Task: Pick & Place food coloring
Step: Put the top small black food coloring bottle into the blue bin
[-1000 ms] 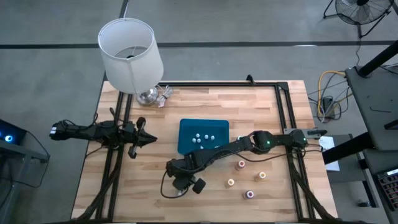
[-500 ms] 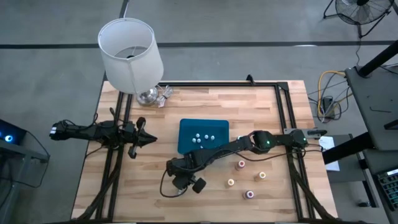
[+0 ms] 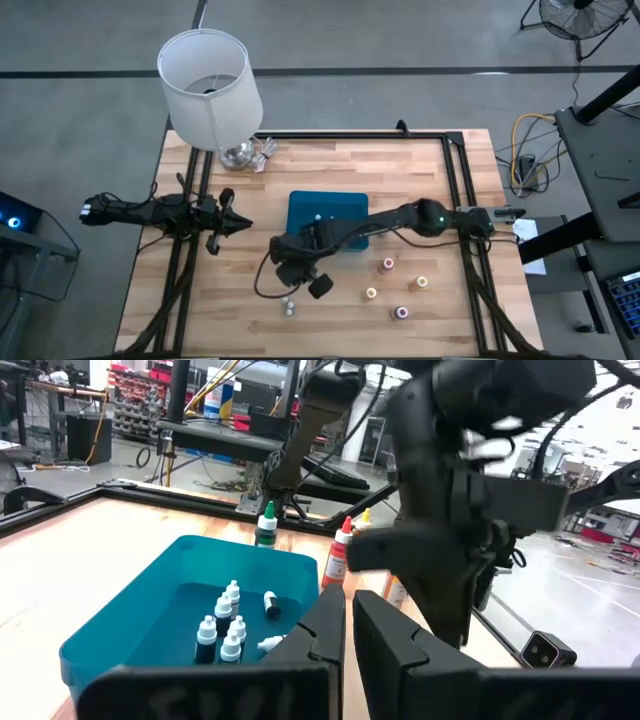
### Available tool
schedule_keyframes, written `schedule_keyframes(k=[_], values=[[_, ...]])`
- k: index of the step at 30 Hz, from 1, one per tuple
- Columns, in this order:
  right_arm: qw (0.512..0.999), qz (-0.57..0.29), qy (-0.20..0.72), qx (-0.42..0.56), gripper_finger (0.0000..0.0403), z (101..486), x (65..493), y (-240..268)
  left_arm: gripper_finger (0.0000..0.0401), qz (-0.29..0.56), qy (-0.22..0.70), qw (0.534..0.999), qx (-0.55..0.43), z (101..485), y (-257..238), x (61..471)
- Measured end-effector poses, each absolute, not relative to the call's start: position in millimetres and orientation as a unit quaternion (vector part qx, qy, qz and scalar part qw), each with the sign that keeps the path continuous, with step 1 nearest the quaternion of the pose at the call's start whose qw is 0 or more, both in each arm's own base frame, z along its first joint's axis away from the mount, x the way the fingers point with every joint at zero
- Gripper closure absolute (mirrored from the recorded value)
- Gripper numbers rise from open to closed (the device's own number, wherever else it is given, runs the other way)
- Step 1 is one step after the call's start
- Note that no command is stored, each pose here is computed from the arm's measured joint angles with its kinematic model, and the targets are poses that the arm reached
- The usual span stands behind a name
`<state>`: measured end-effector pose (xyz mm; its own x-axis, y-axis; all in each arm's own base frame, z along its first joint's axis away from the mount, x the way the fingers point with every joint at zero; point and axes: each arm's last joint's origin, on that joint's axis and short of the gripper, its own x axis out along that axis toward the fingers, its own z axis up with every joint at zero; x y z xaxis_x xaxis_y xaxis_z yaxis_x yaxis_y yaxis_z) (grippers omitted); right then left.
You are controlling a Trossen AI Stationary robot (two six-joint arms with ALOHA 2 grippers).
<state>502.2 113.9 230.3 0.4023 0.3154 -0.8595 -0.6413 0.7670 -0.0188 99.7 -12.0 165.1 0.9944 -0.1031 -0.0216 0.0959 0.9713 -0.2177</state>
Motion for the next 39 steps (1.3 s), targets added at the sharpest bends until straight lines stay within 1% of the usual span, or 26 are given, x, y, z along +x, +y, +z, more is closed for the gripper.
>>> schedule_keyframes(k=[7, 15, 18, 26, 31, 39], values=[[0.843, 0.243, 0.461, -0.132, 0.0359, 254.6, 497.4, 98.5, 0.0401, -0.050, 0.016, 0.993, -0.109, 165.1, -12.0, 99.7], [0.852, 0.187, 0.482, -0.080, 0.0360, 247.4, 487.4, 74.7, 0.0401, -0.050, 0.017, 0.993, -0.109, 165.1, -12.0, 99.7], [0.860, 0.170, 0.476, -0.063, 0.0360, 244.5, 475.9, 66.4, 0.0401, -0.050, 0.016, 0.993, -0.109, 165.2, -12.0, 99.7], [0.886, 0.093, 0.454, -0.012, 0.0360, 246.2, 430.4, 43.0, 0.0401, -0.050, 0.016, 0.993, -0.109, 165.2, -12.0, 99.7], [0.882, 0.043, 0.469, 0.016, 0.0360, 238.8, 406.6, 31.9, 0.0401, -0.050, 0.016, 0.993, -0.109, 165.1, -12.0, 99.7], [0.874, 0.003, 0.483, 0.058, 0.0360, 233.6, 386.7, 18.5, 0.0401, -0.050, 0.016, 0.993, -0.109, 165.1, -12.0, 99.7]])
